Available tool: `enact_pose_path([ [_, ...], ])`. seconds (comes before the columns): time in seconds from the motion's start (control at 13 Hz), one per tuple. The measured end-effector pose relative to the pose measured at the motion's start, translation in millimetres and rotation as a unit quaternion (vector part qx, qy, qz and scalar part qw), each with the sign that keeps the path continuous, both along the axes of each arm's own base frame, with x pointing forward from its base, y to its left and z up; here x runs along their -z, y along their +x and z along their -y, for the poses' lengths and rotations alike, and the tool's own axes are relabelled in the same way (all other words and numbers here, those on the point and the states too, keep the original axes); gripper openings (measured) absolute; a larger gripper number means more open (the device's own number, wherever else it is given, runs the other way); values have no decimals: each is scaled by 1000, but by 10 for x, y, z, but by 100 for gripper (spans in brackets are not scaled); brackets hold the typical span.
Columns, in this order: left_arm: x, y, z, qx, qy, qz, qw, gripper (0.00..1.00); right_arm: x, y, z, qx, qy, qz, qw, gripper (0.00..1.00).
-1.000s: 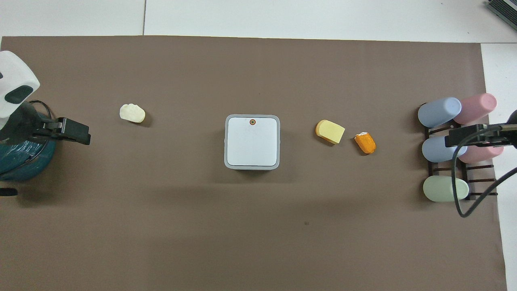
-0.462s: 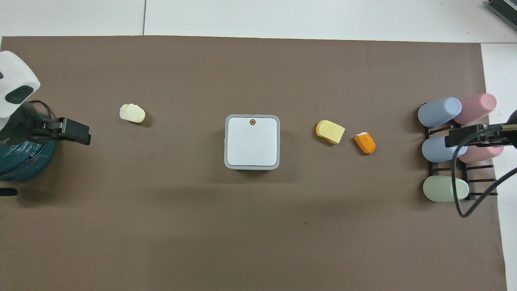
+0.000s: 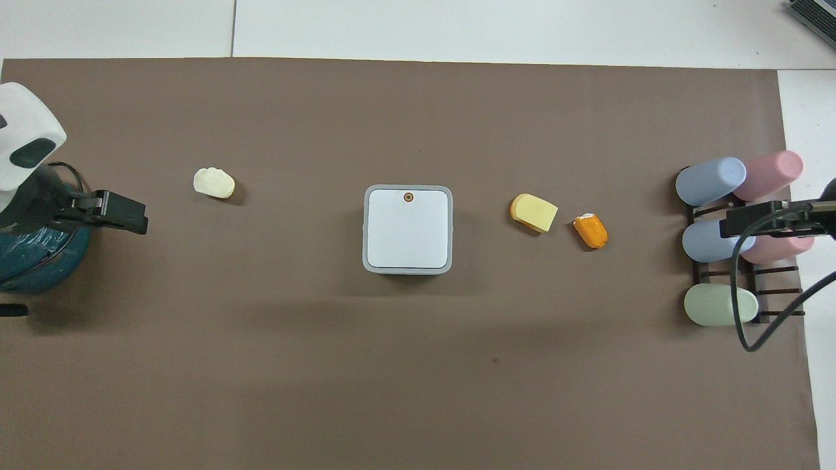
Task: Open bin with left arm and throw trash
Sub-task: 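Reach the left gripper to the lid of the white bin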
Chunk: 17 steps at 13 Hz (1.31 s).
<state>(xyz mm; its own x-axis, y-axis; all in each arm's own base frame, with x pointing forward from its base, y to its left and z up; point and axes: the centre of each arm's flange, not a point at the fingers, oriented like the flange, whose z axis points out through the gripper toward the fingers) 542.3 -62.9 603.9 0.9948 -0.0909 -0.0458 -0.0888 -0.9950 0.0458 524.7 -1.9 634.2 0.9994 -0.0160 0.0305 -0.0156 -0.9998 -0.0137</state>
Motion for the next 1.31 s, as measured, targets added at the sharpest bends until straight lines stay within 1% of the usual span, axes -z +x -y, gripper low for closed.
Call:
enact_pose_path([
  [0.92, 3, -9, 66, 6, 0, 0, 1000, 100, 49, -9, 0, -1, 0, -5, 1000, 100],
  [1.0, 4, -9, 66, 5, 0, 0, 1000, 95, 52, -9, 0, -1, 0, -6, 1000, 100],
  [1.08, 9, -11, 71, 0, 1, -1, 1000, 94, 53, -9, 0, -1, 0, -6, 1000, 100],
  [1.23, 49, -35, 156, -24, 3, -6, 1000, 72, 54, -10, 0, -1, 0, -6, 1000, 100],
  [1.31, 84, -62, 258, -38, 4, -9, 999, 56, 55, -10, 0, -1, 0, -6, 1000, 100],
])
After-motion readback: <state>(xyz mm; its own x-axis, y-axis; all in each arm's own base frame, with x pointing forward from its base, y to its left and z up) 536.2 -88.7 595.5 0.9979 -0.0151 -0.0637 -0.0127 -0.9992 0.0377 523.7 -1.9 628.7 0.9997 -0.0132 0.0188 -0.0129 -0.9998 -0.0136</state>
